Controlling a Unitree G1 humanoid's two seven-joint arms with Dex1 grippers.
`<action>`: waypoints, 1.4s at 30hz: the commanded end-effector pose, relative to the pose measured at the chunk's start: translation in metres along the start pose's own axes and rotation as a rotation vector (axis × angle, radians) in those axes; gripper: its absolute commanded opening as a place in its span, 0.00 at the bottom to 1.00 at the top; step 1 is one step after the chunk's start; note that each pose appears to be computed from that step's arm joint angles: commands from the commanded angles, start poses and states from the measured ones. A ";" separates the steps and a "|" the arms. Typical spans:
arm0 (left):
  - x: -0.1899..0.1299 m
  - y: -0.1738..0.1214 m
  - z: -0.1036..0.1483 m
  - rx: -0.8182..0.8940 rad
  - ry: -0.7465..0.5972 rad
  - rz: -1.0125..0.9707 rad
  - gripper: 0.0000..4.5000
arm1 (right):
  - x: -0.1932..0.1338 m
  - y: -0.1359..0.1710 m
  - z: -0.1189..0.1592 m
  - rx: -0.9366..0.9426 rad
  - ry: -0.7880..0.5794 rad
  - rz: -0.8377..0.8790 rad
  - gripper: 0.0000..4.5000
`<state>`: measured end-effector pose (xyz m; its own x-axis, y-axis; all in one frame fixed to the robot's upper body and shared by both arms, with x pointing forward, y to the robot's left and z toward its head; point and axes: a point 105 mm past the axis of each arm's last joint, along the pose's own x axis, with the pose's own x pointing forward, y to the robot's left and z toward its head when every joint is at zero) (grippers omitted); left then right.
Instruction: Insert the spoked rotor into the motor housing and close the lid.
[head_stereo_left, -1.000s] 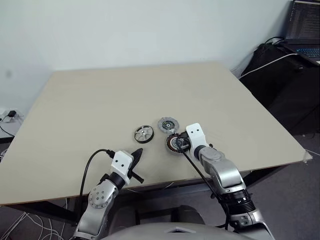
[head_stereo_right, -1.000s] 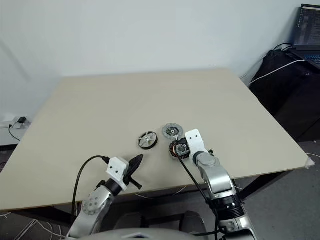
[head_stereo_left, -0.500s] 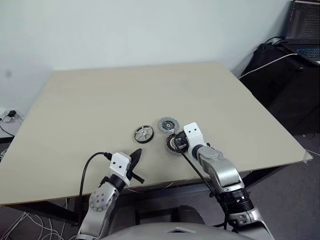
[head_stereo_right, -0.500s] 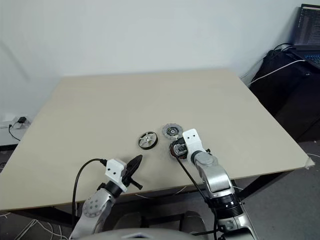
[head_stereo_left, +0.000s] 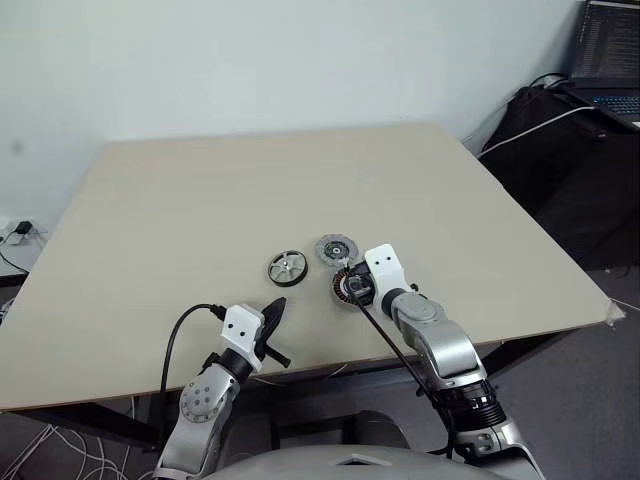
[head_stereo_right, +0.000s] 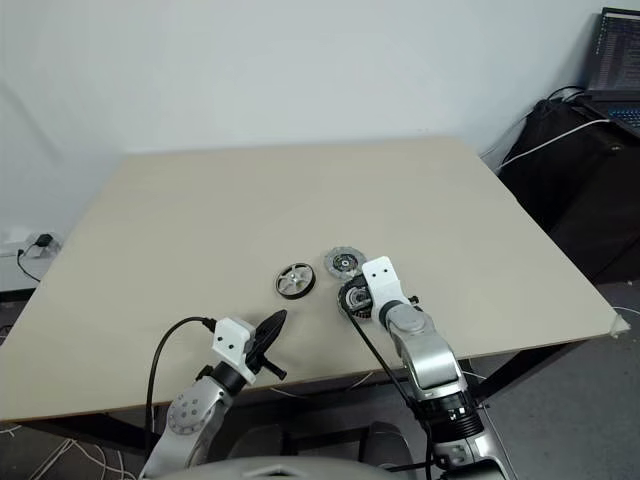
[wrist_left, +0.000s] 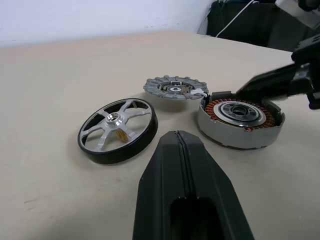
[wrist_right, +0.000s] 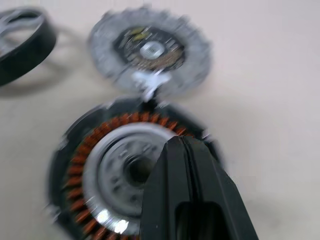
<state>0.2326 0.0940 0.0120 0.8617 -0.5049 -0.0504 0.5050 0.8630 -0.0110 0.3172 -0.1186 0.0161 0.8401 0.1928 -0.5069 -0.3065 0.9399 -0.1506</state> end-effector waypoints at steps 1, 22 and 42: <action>0.003 0.003 0.007 0.014 -0.040 -0.002 0.00 | -0.004 -0.007 0.020 -0.015 -0.085 -0.032 0.00; -0.003 0.009 -0.017 0.004 -0.018 0.004 0.00 | -0.005 0.019 -0.005 -0.008 0.004 0.098 0.00; 0.002 0.006 -0.013 0.019 -0.035 -0.023 0.00 | -0.015 0.016 0.009 0.049 -0.079 0.108 0.00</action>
<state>0.2317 0.1030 -0.0152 0.8551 -0.5137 -0.0701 0.5141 0.8576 -0.0146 0.2935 -0.1094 0.0052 0.7929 0.2901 -0.5358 -0.3713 0.9273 -0.0474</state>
